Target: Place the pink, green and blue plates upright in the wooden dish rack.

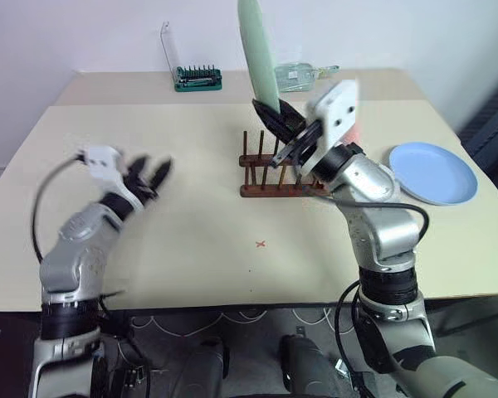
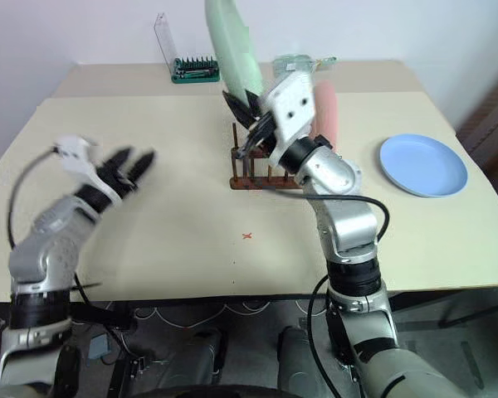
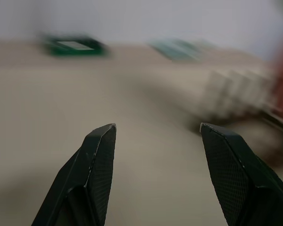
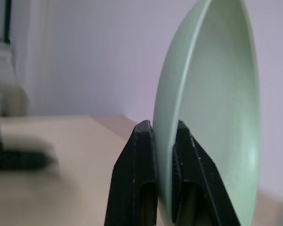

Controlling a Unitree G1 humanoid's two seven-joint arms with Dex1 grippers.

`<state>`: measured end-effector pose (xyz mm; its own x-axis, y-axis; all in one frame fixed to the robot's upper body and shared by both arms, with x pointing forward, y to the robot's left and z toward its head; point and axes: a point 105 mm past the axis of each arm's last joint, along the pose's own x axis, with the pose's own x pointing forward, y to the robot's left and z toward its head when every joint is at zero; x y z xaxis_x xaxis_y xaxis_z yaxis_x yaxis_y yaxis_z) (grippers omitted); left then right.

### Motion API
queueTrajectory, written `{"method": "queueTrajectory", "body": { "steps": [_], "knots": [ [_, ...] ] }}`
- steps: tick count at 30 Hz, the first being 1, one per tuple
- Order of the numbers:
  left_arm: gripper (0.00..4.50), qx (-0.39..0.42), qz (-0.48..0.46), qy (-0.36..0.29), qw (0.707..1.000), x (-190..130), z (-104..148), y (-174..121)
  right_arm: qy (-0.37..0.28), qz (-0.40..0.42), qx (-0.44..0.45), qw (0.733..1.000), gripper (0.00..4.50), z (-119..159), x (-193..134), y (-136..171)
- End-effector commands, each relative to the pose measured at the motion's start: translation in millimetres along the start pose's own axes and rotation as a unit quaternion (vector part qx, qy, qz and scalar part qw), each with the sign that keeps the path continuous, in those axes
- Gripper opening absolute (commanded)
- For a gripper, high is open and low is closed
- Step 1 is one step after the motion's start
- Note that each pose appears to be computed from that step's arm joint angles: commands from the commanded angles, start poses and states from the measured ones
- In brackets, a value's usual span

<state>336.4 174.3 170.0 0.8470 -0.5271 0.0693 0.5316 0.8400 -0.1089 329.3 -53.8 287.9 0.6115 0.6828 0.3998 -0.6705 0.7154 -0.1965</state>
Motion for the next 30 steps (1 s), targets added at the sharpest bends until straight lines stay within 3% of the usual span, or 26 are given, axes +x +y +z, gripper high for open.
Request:
{"method": "queueTrajectory", "body": {
  "steps": [1,5,12,27,30],
  "knots": [
    [2.9,-0.017,-0.107,-0.006,0.994,-5,6,-39,-0.008,-0.014,0.076,0.997,0.0,8,-8,-5],
    [2.9,-0.022,-0.169,0.042,0.985,-13,-16,-63,0.008,-0.038,0.141,0.989,0.0,1,-13,-17],
    [2.9,-0.022,-0.205,0.047,0.977,-14,-17,-80,0.035,-0.076,0.175,0.981,0.0,-10,-16,-37],
    [2.9,-0.023,-0.197,0.041,0.979,-10,-18,-81,0.094,-0.126,0.237,0.959,0.0,-39,-19,-46],
    [2.95,-0.019,-0.199,0.038,0.979,-9,-17,-81,0.096,-0.129,0.236,0.958,1.08,-40,-19,-47]
  ]
}}
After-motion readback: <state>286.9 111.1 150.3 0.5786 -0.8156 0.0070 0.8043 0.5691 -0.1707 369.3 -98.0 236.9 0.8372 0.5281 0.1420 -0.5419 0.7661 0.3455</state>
